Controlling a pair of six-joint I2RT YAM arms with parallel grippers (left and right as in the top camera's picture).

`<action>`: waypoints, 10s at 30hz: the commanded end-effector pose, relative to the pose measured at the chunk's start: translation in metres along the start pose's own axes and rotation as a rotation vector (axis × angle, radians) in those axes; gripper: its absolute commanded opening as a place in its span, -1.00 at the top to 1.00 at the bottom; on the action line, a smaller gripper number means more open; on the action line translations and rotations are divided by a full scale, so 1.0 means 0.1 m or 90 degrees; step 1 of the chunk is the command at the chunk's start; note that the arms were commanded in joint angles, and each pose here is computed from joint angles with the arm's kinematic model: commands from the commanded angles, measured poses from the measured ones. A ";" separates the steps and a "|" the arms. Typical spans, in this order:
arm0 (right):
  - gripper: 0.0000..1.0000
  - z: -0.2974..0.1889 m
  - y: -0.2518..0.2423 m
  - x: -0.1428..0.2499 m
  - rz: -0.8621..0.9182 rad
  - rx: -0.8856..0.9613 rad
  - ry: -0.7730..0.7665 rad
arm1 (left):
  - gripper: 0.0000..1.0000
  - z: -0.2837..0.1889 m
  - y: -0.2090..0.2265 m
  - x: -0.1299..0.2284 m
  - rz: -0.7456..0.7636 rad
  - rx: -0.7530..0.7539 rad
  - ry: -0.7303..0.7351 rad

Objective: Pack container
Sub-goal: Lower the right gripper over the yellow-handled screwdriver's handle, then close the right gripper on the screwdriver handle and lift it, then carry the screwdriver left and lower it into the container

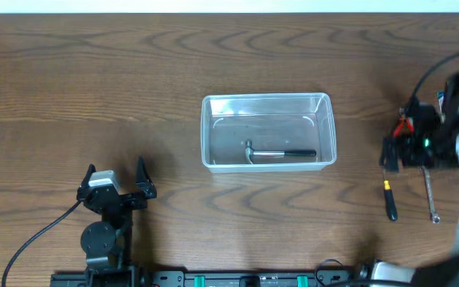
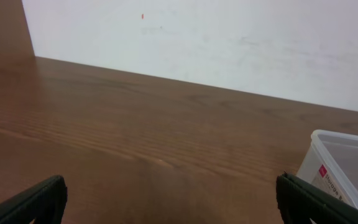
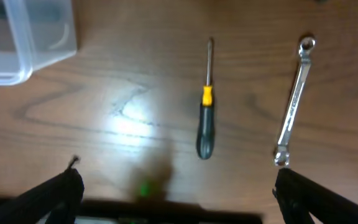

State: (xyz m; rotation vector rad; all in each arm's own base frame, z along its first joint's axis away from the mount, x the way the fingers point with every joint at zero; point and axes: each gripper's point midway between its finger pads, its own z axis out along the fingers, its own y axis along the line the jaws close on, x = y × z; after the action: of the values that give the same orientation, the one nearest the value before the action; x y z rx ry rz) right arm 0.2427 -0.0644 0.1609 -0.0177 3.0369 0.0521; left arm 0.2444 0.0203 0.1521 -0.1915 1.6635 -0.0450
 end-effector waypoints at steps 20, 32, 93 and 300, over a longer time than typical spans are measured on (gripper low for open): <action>-0.99 0.10 0.01 -0.16 0.014 0.013 -0.141 | -0.96 0.00 0.07 0.15 0.003 -0.019 0.030; -0.99 0.72 -0.08 -0.30 -0.010 -0.015 -0.041 | -0.96 0.00 0.06 0.15 0.003 -0.019 0.030; -0.98 1.52 -0.25 0.29 -0.052 0.032 0.095 | -0.96 0.00 0.07 0.15 0.003 -0.019 0.030; 0.92 1.25 2.56 -0.67 -0.847 -0.151 0.107 | -0.96 0.00 0.06 0.15 0.003 -0.019 0.030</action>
State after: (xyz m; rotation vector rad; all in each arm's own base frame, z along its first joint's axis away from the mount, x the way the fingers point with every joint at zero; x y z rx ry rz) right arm 0.3222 0.1956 0.0628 -1.9709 2.4650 0.2499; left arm 0.2444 0.0204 0.1522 -0.1918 1.6639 -0.0447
